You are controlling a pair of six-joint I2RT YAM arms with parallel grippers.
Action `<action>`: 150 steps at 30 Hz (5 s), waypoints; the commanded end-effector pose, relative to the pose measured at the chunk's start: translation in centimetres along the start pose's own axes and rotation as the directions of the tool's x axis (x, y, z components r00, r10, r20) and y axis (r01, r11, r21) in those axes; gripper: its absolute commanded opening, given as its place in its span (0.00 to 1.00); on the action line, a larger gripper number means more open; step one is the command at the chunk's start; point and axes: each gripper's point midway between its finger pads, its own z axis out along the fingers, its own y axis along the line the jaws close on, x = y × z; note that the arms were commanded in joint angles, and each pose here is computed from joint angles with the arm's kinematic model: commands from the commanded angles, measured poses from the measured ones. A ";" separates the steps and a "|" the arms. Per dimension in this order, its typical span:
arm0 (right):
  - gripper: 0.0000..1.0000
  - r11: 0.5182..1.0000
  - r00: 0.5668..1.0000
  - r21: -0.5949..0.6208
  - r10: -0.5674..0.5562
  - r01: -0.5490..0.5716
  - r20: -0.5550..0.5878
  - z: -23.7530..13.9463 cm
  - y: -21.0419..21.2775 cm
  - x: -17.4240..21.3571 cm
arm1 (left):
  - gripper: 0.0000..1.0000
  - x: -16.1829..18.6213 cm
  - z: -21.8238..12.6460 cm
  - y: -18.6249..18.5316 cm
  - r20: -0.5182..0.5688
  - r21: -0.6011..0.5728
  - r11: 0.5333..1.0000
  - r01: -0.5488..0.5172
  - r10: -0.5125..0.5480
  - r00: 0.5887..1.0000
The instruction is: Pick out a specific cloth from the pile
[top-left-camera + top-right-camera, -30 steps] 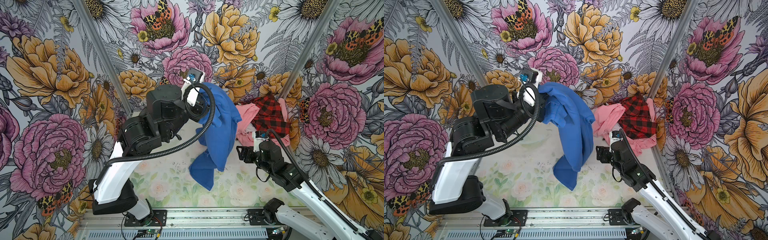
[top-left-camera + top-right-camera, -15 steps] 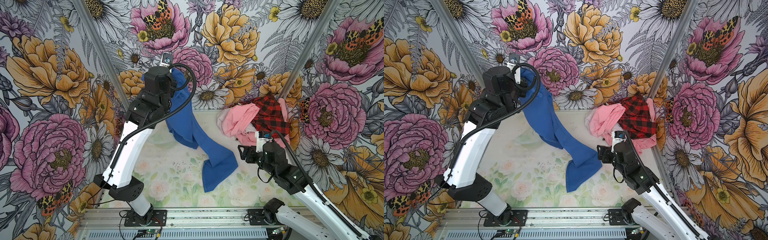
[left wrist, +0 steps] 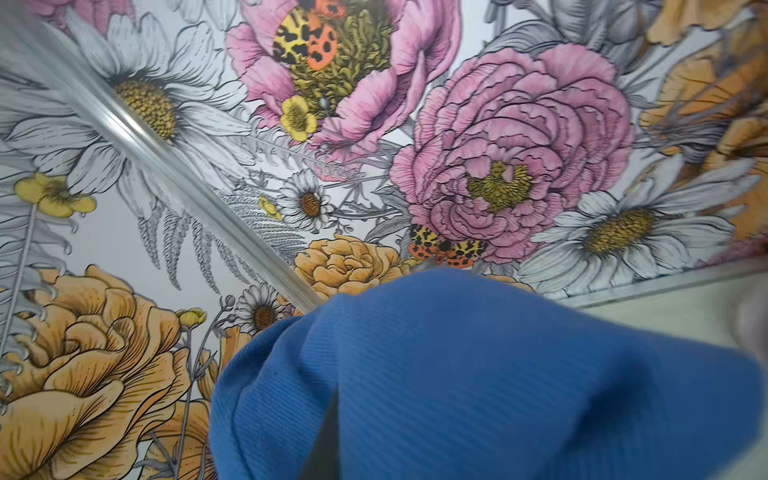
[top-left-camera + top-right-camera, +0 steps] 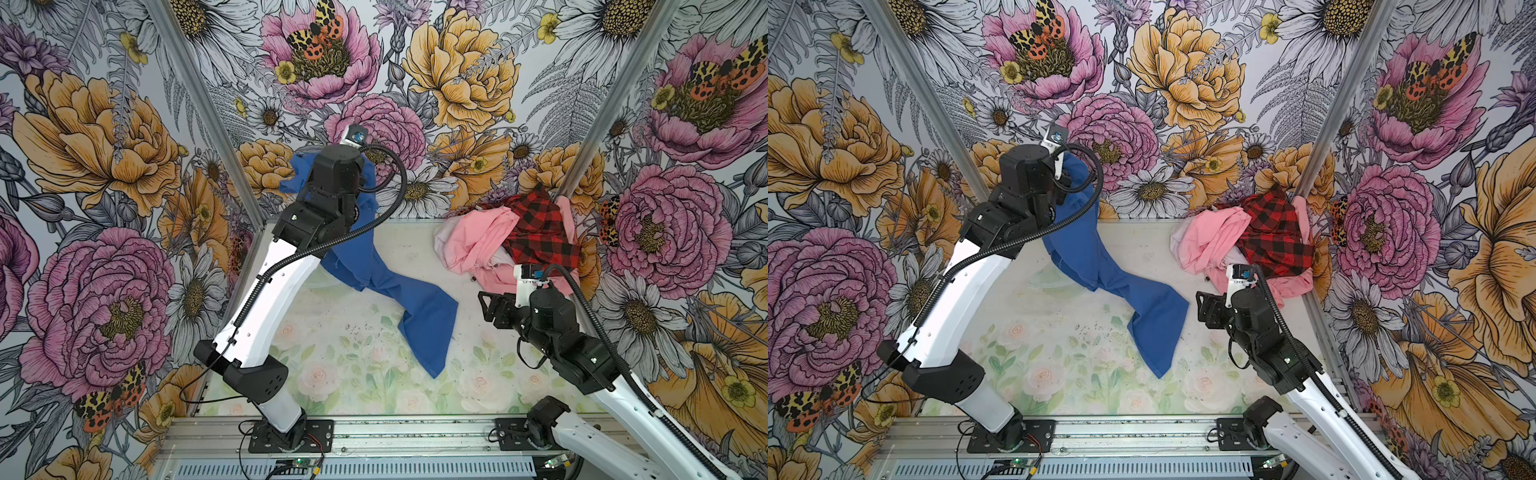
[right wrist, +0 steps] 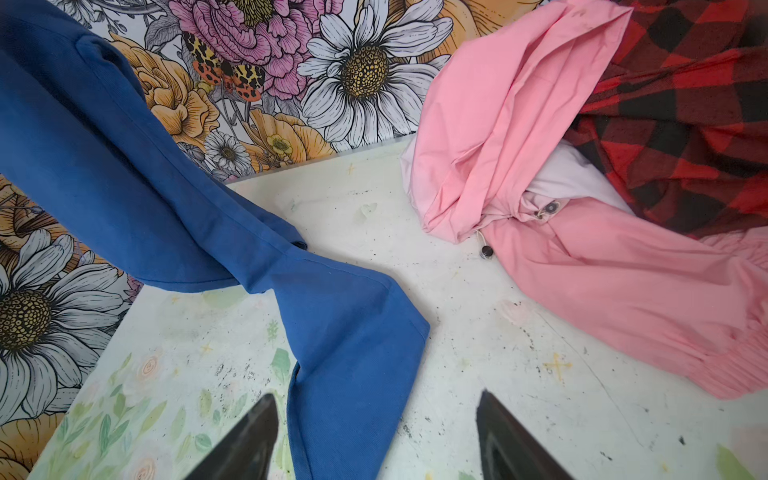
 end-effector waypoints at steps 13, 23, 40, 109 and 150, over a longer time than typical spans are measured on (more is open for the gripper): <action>0.75 0.988 0.996 0.128 0.080 -0.084 0.029 0.2 -3.2 0.5 | 0.00 -1.0 -15.3 -9.8 -0.109 0.789 0.539 0.293 -0.347 0.932; 0.75 0.989 0.996 0.119 0.088 -0.090 0.019 0.3 -3.2 0.9 | 0.00 13.3 -1.2 -9.8 -0.335 0.314 0.876 0.366 -0.259 0.906; 0.75 0.991 0.996 0.107 0.079 -0.082 0.031 -0.1 -3.2 1.0 | 0.54 21.9 -1.1 -27.6 -0.516 0.720 0.536 0.442 -0.014 0.857; 0.75 0.995 0.996 0.060 0.083 -0.085 0.031 -0.3 -2.4 0.0 | 0.00 1.5 -1.0 -2.8 -0.461 0.666 0.273 0.694 -0.580 0.671; 0.75 0.995 0.998 0.068 0.067 -0.067 -0.008 1.8 -1.9 -0.1 | 0.00 6.7 7.1 8.9 -0.200 0.238 0.598 0.766 -0.741 0.641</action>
